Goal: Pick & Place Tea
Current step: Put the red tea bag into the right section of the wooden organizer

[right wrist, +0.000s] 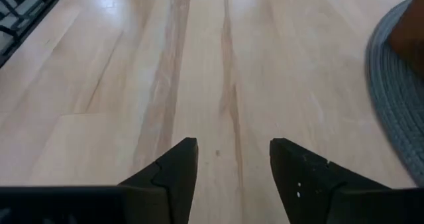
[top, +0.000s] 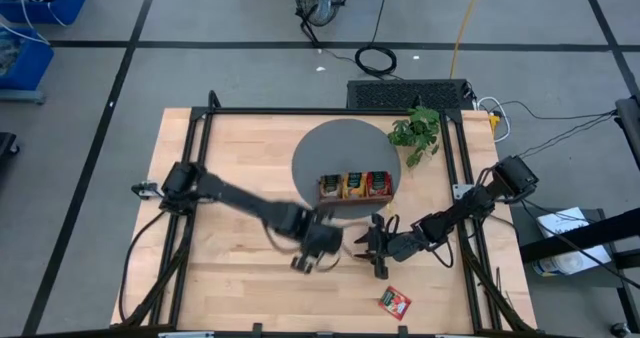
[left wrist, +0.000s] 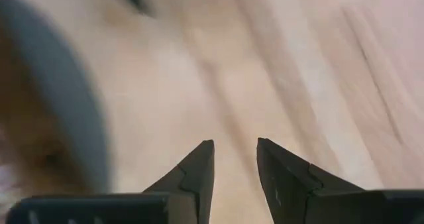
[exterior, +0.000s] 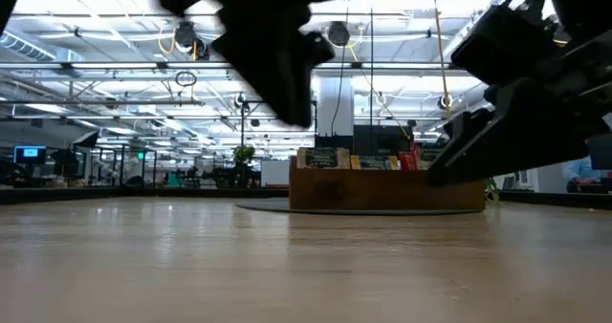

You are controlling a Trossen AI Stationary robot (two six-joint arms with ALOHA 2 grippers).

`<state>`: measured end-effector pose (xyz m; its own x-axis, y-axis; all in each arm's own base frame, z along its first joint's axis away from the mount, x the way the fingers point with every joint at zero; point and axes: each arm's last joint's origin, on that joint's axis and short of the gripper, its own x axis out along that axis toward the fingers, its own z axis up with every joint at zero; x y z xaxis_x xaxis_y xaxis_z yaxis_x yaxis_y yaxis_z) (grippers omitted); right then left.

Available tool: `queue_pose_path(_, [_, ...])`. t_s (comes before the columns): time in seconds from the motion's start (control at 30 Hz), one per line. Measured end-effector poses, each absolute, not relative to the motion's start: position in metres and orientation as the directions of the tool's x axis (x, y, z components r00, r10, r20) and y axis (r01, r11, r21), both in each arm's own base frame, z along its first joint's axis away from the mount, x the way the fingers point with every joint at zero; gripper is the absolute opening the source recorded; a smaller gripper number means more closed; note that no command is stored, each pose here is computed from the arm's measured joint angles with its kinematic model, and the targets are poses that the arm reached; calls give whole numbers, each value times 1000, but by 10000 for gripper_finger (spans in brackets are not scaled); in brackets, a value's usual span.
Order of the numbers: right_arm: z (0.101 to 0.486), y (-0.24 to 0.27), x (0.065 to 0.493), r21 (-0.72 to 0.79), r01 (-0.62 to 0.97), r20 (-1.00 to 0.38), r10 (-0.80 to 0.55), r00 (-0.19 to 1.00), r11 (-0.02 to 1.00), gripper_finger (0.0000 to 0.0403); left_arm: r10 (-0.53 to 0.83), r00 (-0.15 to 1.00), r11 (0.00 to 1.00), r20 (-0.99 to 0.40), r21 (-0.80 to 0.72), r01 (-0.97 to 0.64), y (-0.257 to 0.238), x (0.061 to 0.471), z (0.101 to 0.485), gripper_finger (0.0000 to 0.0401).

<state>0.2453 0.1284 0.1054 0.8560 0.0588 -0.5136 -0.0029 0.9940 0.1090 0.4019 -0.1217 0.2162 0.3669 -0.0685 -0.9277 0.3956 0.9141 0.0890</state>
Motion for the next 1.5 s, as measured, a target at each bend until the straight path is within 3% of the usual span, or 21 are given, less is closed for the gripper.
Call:
queue_pose_path(0.2, [130, 140, 245, 70, -20, -408, 47, 912, 997, 120, -158, 417, 791, -895, 138, 596, -181, 374, 200, 120])
queue_pose_path(0.37, [148, 152, 231, 49, -56, -382, 70, 922, 997, 74, -184, 411, 755, -893, 139, 641, -196, 366, 191, 120])
queue_pose_path(0.57, [164, 185, 207, -82, -108, -530, 48, 847, 991, 6, -205, 440, 791, -874, 117, 600, -196, 368, 190, 120])
queue_pose_path(0.7, [167, 205, 190, -26, -120, -678, 71, 731, 992, 10, -250, 567, 851, -785, 101, 516, -195, 384, 199, 120])
queue_pose_path(0.83, [158, 221, 179, 112, -163, -749, 192, 634, 980, 2, -280, 686, 914, -671, 32, 404, -185, 401, 210, 120])
queue_pose_path(0.97, [148, 238, 176, 224, -225, -757, 315, 573, 948, 1, -264, 728, 953, -633, -56, 297, -171, 411, 214, 120])
queue_pose_path(1.1, [131, 244, 175, 269, -217, -795, 343, 500, 938, 1, -241, 719, 967, -651, -102, 232, -161, 415, 206, 120])
queue_pose_path(1.33, [111, 237, 190, 217, -186, -828, 281, 484, 958, 1, -232, 693, 969, -682, -105, 222, -161, 417, 183, 120])
queue_pose_path(1.5, [105, 218, 208, 86, -110, -813, 134, 566, 990, 0, -184, 656, 983, -732, -155, 102, -147, 419, 174, 120])
